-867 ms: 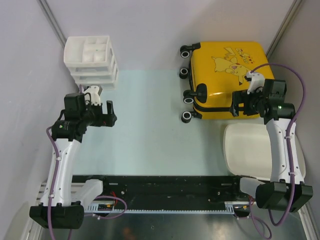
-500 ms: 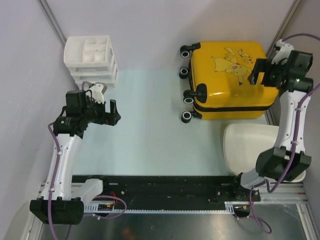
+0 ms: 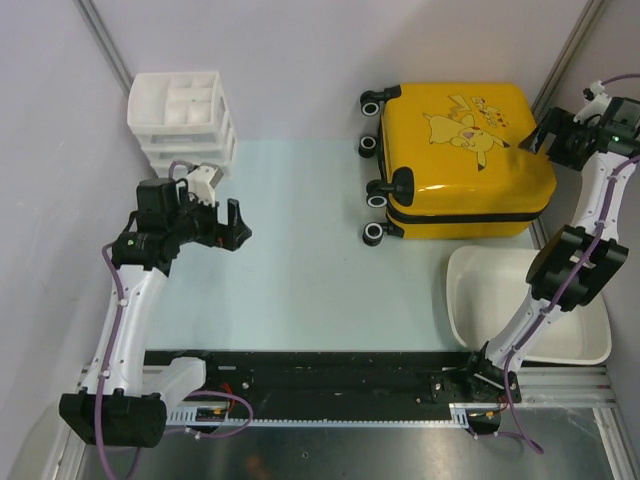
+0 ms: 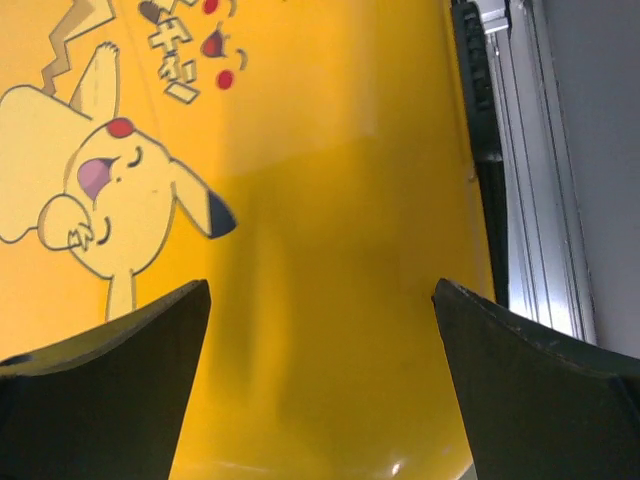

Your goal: Open, take out, and arrange the luggage

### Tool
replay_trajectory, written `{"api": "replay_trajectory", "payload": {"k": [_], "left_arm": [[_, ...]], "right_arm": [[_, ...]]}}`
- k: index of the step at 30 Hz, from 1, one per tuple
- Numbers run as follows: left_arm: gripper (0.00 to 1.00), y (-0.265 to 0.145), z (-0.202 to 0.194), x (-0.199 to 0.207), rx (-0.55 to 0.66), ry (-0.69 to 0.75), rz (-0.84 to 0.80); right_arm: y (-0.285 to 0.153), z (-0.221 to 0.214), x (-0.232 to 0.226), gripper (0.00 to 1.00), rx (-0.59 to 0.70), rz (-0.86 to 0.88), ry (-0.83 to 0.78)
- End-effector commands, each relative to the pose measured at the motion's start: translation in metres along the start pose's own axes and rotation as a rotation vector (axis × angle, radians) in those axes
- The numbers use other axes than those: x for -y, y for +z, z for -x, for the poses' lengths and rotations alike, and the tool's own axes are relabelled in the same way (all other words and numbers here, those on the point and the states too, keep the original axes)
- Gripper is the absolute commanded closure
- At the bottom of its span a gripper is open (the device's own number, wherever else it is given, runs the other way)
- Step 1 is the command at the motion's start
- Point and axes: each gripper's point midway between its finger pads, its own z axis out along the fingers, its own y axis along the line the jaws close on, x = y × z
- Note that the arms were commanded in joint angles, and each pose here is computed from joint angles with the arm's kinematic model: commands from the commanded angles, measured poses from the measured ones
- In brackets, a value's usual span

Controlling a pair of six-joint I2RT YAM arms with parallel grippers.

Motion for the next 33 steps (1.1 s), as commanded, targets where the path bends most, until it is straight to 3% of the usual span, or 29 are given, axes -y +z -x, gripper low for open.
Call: {"api": "replay_trajectory", "payload": {"k": [1,9,14,23,33], "left_arm": [[0.0,0.005,0.001,0.006,0.029,0.082,-0.05],[0.0,0.009,-0.003,0.005,0.028,0.084,-0.051],[0.0,0.012,-0.007,0.004,0.021,0.08,-0.055],[0.0,0.018,-0.01,0.005,0.025,0.076,-0.072],[0.0,0.025,-0.012,0.002,0.026,0.07,-0.07]], "right_arm": [[0.008,0.015,-0.001,0.0,0.043,0.099,0.03],[0.038,-0.036,-0.025,0.0,-0.112,0.348,0.219],[0.04,-0.067,-0.059,0.01,-0.213,0.467,0.238],[0.03,-0.121,-0.142,0.06,-0.392,0.651,0.19],[0.006,-0.204,-0.221,0.09,-0.557,0.781,-0.008]]}}
